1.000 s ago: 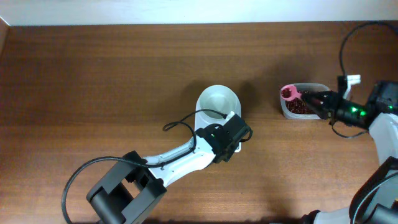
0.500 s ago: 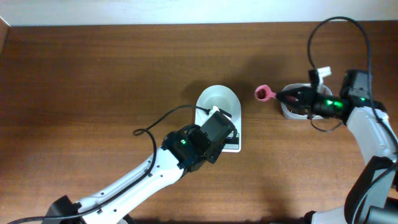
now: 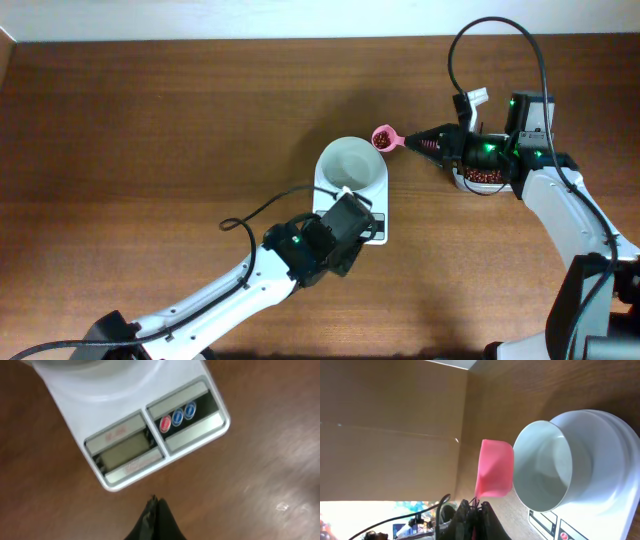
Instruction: Scoop and weigh 50g on scale
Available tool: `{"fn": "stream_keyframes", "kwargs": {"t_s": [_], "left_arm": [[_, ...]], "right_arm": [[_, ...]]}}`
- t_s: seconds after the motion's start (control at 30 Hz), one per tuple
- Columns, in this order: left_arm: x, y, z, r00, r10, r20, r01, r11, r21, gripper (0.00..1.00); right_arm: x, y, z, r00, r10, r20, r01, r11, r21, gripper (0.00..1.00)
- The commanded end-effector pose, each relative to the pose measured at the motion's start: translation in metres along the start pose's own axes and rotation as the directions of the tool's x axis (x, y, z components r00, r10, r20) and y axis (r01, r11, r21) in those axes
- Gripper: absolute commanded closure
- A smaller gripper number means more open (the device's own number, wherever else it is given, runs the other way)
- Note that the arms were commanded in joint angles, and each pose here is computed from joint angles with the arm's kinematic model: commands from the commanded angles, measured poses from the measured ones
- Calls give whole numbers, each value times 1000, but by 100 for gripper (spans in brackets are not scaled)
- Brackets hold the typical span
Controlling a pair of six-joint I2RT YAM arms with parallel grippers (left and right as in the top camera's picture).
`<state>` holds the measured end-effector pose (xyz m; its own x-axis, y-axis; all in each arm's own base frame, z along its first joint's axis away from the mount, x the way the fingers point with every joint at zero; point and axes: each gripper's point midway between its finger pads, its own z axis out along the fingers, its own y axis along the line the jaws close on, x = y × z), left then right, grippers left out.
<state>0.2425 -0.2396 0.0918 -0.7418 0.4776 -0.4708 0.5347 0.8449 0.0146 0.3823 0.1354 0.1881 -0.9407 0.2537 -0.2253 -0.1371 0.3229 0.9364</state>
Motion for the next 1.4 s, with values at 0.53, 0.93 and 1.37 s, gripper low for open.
{"fn": "stream_keyframes", "kwargs": {"t_s": [0.53, 0.93, 1.37], "left_arm": [[-7, -4, 78, 998, 54, 8, -54, 996, -77, 100], [-12, -6, 91, 991, 133, 25, -131, 988, -79, 100], [-16, -4, 93, 989, 141, 40, -137, 987, -90, 100]], "right_arm": [[-23, -9, -26, 996, 3, 86, -4, 1000, 15, 96], [-23, -9, -26, 996, 4, 86, -5, 1000, 15, 96], [-23, -9, -26, 996, 4, 86, -5, 1000, 15, 96]]}}
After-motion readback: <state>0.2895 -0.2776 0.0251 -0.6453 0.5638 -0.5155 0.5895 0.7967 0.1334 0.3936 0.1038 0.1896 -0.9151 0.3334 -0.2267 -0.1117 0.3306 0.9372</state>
